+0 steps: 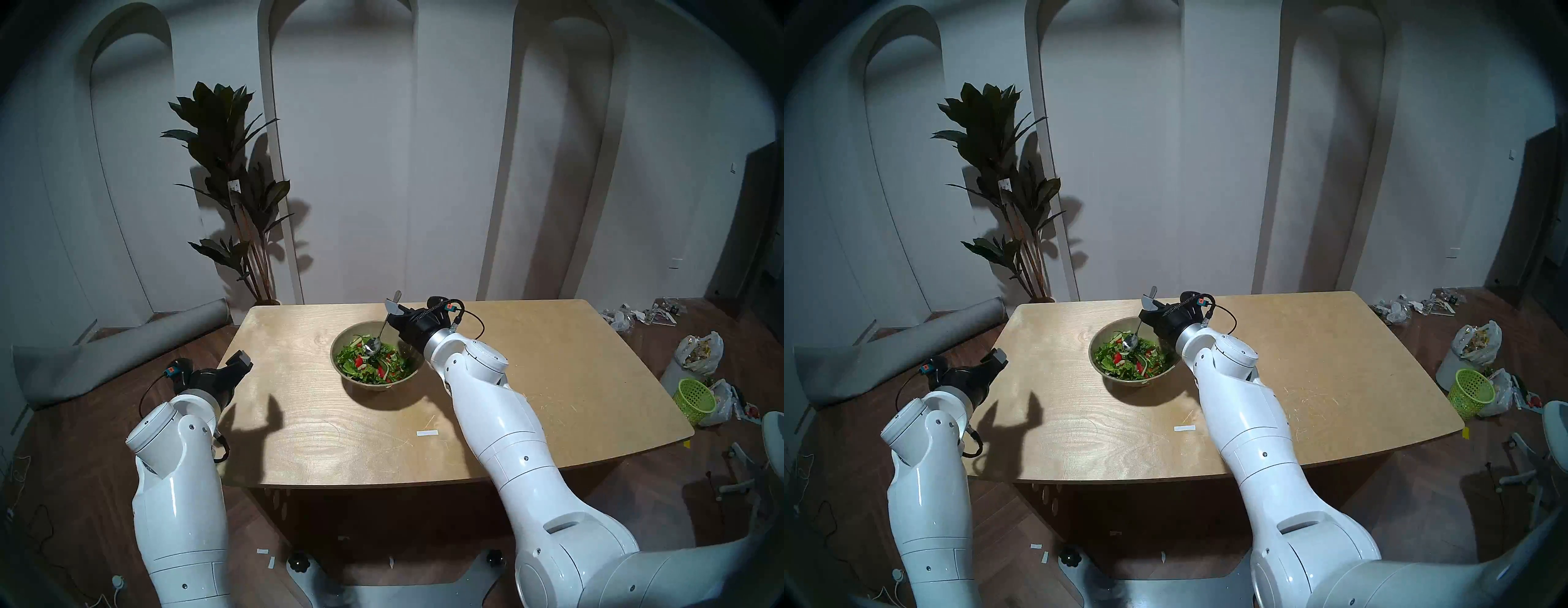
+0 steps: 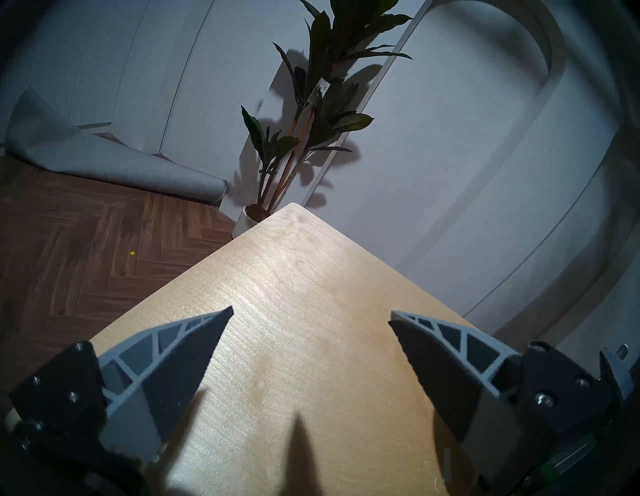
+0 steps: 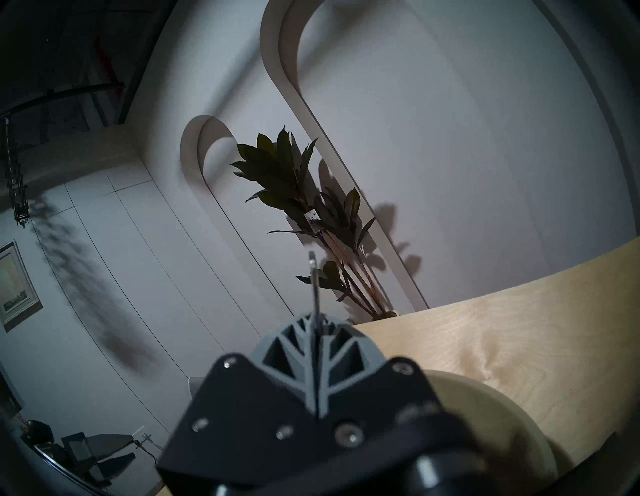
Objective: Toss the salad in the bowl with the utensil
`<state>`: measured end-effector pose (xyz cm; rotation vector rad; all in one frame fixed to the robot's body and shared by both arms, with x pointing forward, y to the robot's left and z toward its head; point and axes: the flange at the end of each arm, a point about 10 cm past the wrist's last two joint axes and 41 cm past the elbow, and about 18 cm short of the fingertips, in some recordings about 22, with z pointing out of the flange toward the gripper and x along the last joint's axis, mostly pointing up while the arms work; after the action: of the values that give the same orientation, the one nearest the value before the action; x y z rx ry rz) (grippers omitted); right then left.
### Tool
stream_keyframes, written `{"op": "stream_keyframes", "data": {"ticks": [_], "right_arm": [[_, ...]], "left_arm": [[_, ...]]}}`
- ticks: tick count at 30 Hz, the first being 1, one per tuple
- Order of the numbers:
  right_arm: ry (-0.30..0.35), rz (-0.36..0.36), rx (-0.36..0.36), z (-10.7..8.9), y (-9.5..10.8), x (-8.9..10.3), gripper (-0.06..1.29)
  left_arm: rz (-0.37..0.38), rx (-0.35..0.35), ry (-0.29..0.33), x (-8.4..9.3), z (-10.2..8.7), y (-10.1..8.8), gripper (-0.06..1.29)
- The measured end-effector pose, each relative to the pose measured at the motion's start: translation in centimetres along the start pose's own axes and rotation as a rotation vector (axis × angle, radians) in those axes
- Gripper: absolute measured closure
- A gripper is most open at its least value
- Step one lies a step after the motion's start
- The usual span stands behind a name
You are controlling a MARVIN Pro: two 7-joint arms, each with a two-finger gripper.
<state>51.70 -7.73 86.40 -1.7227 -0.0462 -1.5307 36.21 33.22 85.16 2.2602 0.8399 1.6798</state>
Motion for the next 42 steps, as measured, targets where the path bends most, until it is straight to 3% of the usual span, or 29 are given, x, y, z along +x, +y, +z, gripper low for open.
{"op": "stream_keyframes", "data": {"ticks": [11, 19, 24, 42], "right_arm": [[0.025, -0.152, -0.037, -1.2, 2.6, 1.7, 1.26], [-0.059, -0.21, -0.046, -0.6, 4.8, -0.9, 1.26], [-0.113, -0.194, -0.05, 0.2, 5.4, -2.7, 1.26], [-0.12, -0.028, 0.022, 2.2, 3.3, -2.7, 1.26]], "left_arm": [[0.014, -0.022, -0.026, -0.8, 0.7, 0.8, 0.0], [0.03, -0.014, -0.039, -1.2, 1.2, 0.8, 0.0], [0.032, -0.008, -0.039, -1.2, 1.2, 0.6, 0.0], [0.001, 0.003, -0.019, -0.5, 0.9, -0.2, 0.0]]}}
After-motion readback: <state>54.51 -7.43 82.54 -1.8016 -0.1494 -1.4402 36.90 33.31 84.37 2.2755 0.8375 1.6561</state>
